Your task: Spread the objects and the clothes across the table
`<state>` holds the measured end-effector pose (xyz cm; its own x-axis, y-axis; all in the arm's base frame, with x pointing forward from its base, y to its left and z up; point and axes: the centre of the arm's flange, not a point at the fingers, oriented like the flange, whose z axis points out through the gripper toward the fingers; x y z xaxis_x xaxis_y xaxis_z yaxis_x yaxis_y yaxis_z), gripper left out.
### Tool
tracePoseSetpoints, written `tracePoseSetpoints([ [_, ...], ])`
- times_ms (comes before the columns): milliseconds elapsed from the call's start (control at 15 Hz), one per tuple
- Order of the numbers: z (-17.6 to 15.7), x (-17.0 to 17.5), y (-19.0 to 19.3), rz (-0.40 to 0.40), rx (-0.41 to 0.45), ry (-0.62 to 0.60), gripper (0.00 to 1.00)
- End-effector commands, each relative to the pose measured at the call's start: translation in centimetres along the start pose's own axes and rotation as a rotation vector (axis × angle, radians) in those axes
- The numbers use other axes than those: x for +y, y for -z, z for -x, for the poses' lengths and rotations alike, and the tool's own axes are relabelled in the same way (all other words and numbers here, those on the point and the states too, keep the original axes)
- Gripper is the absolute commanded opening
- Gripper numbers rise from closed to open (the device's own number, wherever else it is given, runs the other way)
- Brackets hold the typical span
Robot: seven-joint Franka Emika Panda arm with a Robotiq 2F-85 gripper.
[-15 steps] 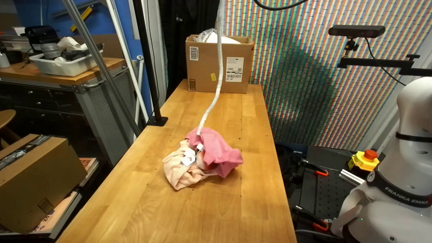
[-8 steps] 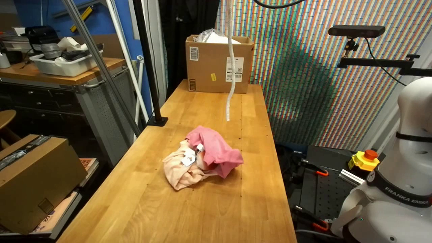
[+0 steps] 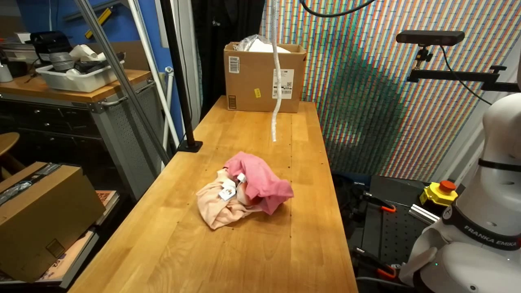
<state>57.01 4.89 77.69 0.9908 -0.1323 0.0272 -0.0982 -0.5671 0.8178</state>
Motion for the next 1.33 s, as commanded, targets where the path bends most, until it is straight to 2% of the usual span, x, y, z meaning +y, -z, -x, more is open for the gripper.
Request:
tracePoseSetpoints([
  [0,-2.8,-0.4,-2.9,0.026,0.051,0.07,0.07],
  [467,-7.1,-3.0,-12.3,0.031,0.031,0.189,0.07],
  [867,-8.4,-3.4,-21.4,0.03,-0.032,0.226,0.07],
  [1267,-8.8,-5.2,-29.4,-0.017,-0.062,0.277,0.07],
])
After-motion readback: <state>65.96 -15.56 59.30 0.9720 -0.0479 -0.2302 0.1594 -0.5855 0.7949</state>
